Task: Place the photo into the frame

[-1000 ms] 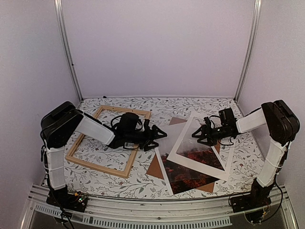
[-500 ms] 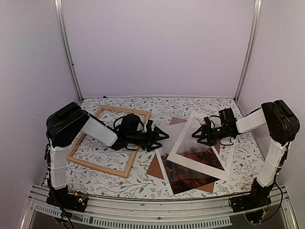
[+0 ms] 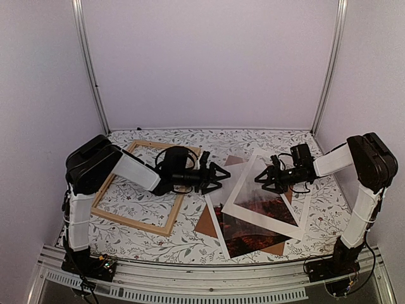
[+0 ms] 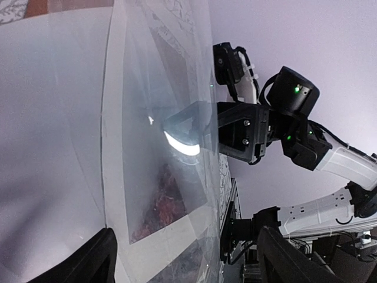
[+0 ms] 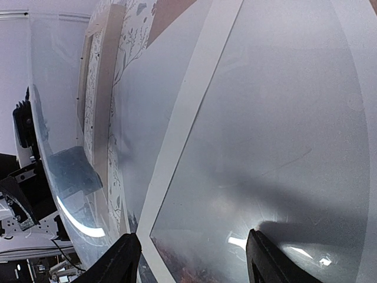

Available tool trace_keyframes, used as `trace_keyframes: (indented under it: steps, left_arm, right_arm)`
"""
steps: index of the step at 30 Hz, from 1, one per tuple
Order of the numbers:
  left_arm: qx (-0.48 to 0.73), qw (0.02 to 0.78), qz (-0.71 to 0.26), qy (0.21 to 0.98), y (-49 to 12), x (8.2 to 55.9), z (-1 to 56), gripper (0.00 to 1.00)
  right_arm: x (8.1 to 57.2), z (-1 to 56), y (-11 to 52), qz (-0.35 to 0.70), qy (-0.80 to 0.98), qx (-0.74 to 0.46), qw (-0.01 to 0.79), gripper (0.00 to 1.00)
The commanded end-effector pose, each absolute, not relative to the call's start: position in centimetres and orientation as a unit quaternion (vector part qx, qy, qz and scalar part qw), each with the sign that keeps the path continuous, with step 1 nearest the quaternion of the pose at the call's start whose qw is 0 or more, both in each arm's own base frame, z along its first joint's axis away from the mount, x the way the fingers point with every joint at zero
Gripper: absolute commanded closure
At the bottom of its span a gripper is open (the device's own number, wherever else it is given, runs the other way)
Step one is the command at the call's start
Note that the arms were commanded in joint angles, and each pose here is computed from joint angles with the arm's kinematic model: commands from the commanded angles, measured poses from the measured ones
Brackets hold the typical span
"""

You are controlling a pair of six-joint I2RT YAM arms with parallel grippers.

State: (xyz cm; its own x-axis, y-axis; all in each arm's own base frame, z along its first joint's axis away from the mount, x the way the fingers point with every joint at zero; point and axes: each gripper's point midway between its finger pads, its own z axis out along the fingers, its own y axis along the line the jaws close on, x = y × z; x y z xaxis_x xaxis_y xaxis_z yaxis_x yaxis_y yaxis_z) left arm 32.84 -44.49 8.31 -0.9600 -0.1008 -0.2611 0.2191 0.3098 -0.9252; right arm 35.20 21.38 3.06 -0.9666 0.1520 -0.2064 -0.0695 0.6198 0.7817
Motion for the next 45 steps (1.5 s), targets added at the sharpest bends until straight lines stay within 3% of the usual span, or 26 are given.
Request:
trace_keyframes:
  steps: [1,13,45]
  left_arm:
    - [0.100,0.167,-0.616,0.763,-46.2,33.1,11.1,0.15]
    - [0.150,0.192,-0.626,0.741,-47.4,33.2,12.8,0.13]
    - [0.170,0.210,-0.625,0.732,-46.6,31.5,11.0,0.17]
  right_arm:
    - [30.7,-3.5,19.2,0.350,0.933,0.079,0.031,0.34]
    - [30.9,-3.3,19.2,0.348,0.934,0.073,0.034,0.34]
    - [31.6,-3.1,18.5,0.315,0.946,0.057,0.044,0.34]
